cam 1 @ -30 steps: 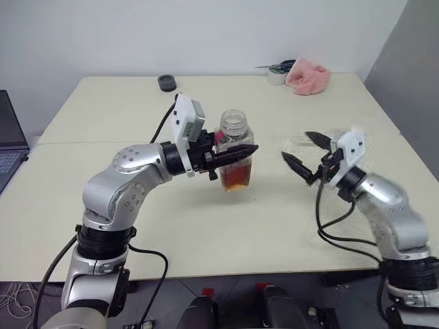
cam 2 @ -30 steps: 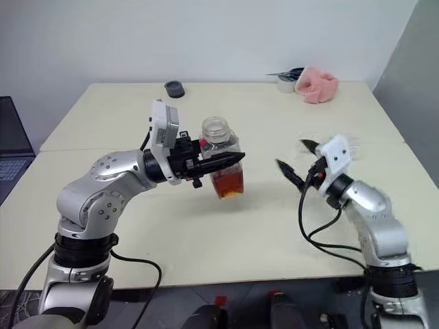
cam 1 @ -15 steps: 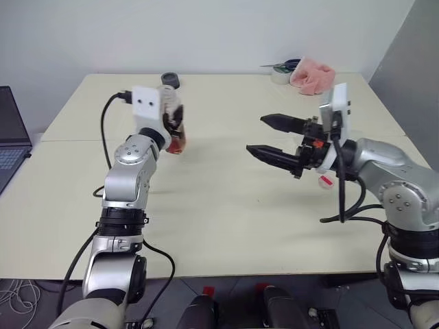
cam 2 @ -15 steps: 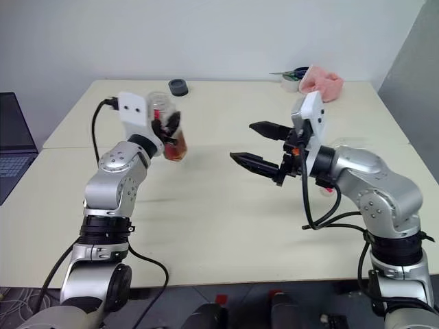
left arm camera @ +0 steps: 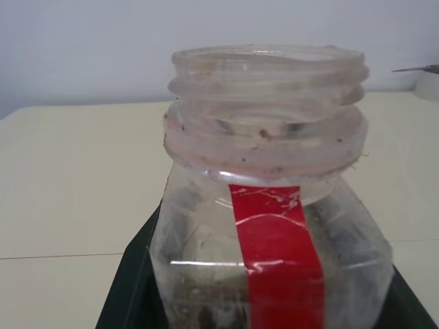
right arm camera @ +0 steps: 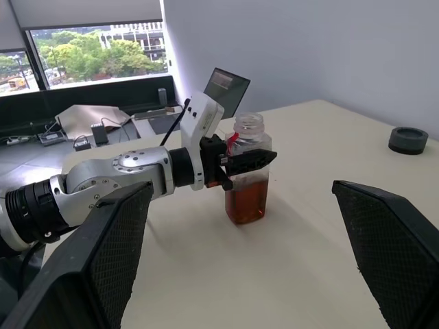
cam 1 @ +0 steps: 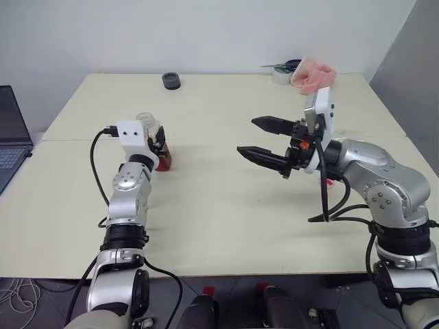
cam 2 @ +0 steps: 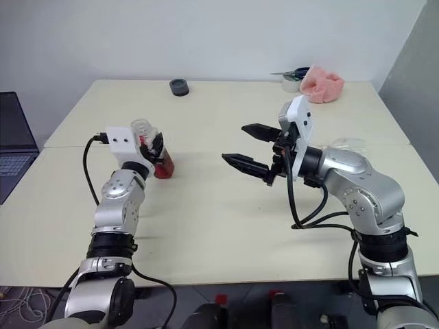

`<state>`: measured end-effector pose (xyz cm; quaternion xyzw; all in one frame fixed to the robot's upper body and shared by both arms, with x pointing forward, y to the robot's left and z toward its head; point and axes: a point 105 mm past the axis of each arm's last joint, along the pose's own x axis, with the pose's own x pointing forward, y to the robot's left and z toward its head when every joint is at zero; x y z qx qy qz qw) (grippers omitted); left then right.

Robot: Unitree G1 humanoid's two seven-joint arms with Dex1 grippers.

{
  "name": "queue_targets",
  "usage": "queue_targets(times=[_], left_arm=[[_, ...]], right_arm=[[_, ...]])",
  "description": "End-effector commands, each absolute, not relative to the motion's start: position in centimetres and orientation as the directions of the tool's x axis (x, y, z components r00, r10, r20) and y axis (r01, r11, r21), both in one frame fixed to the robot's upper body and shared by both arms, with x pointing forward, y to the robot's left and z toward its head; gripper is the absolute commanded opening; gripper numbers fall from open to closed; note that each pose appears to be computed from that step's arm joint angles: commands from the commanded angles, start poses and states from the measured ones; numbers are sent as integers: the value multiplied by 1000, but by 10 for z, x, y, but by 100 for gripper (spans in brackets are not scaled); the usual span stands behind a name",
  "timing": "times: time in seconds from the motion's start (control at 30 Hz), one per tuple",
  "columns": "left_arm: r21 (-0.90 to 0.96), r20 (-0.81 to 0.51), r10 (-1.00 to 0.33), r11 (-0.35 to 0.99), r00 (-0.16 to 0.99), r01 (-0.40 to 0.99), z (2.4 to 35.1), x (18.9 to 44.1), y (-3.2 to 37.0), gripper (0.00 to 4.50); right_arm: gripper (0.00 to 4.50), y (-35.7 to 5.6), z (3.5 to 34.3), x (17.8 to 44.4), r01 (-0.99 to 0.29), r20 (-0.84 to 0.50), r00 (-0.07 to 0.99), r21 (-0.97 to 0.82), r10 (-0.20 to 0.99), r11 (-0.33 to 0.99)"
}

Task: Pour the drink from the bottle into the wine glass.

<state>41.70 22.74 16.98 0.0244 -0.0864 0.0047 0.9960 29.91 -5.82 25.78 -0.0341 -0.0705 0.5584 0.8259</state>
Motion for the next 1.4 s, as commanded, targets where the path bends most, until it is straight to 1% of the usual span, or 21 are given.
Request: queue_targets(times=[0.03,0.2,0.47,0.5,0.7,0.83,1.03,1.17,1.27,1.33,1.4], left_arm=[[55,230,-9,998,973,-4,186,418,228,179],[43,229,-28,999,973,18,184,419,227,179],[20,211,-19,1000,977,15,178,418,230,427],[13,210,-18,1000,978,15,177,417,230,446],[3,165,-25,1000,986,25,159,407,227,446],[12,108,-12,1000,994,11,143,394,229,446],[6,73,15,1000,997,-15,138,381,235,446],[21,41,-3,1000,999,2,134,363,233,446],[92,8,-70,993,998,69,132,345,228,446],[114,-23,-156,981,987,158,135,327,223,446],[153,-63,-270,949,961,276,139,310,213,446]], right_arm=[[446,-58,268,296,-907,118,368,-176,922,384],[446,-58,267,296,-902,120,378,-174,918,395],[450,-59,264,296,-896,113,394,-174,912,408],[450,-59,264,296,-896,114,394,-176,912,408],[450,-57,264,293,-902,116,382,-170,917,397],[450,-56,262,292,-902,123,387,-156,914,403],[450,-55,255,286,-904,123,397,-121,910,411],[450,-57,244,282,-898,119,424,-76,898,434],[450,-59,233,277,-888,97,453,-46,886,458],[450,-67,219,278,-865,58,499,-26,865,501],[450,-82,208,284,-825,29,565,-3,824,565]])
